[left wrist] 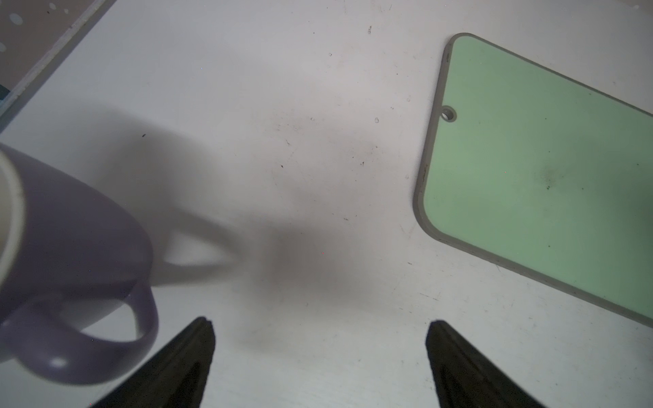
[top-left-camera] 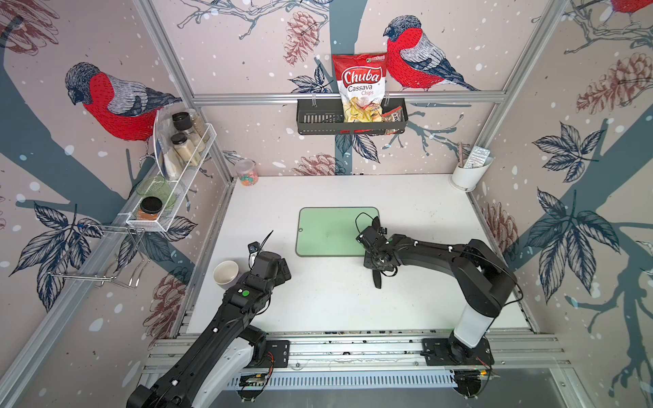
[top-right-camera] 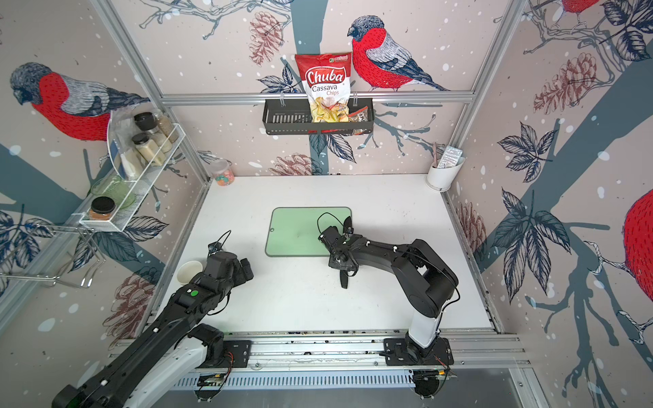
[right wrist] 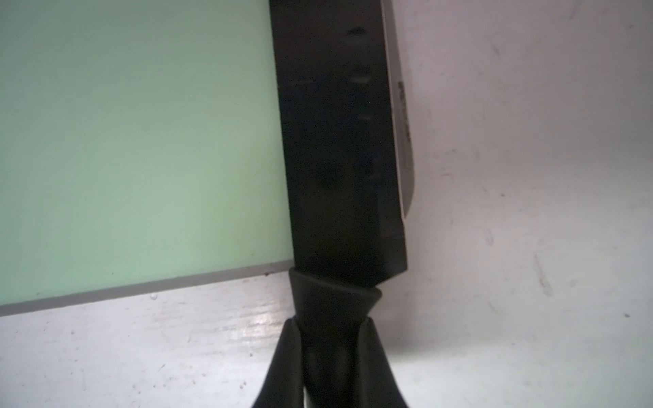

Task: Align the knife with the edge of the cutting board
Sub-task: Place the knife at the edge of the cutting board.

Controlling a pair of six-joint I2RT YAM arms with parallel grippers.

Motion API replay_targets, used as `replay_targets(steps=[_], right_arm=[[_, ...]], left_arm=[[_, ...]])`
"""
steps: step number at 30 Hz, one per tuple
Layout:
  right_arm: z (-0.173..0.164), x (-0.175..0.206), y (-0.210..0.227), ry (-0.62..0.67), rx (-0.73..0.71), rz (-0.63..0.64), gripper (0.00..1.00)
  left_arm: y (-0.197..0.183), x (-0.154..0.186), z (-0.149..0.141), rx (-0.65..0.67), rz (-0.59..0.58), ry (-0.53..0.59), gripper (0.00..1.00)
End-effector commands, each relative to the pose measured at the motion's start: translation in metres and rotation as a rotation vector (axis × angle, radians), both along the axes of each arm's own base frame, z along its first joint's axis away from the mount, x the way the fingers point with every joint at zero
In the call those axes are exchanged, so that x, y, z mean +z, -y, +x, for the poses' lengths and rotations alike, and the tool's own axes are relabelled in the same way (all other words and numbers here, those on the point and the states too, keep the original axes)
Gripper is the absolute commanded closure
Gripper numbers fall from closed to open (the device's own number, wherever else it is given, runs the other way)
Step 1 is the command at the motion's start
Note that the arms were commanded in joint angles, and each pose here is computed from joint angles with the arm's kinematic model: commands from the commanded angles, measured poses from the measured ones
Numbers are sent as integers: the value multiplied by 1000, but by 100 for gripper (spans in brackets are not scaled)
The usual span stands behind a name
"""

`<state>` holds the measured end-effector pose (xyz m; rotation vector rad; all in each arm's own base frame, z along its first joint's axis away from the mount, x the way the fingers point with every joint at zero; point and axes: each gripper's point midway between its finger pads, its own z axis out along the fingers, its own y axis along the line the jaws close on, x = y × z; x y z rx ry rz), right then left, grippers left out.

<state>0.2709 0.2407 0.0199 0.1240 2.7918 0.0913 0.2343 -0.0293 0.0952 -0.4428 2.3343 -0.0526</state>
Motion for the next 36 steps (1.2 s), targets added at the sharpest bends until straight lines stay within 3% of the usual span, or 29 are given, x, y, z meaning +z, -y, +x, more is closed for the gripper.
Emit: replay_targets(steps=[1,23,33,36], right_arm=[[-14,-8,5,-63,13,-17,100],[-12,-2,11,-58,24,-36,97],[-13,-7,16,-65,13,-37,90],[-13,-8,16,-66,13,-36,82]], left_arm=[[3,6,5,-11,-5,27,4],[4,5,6,-13,-2,21,4],[4,5,7,-13,-3,21,4],[4,5,6,-12,-2,21,5]])
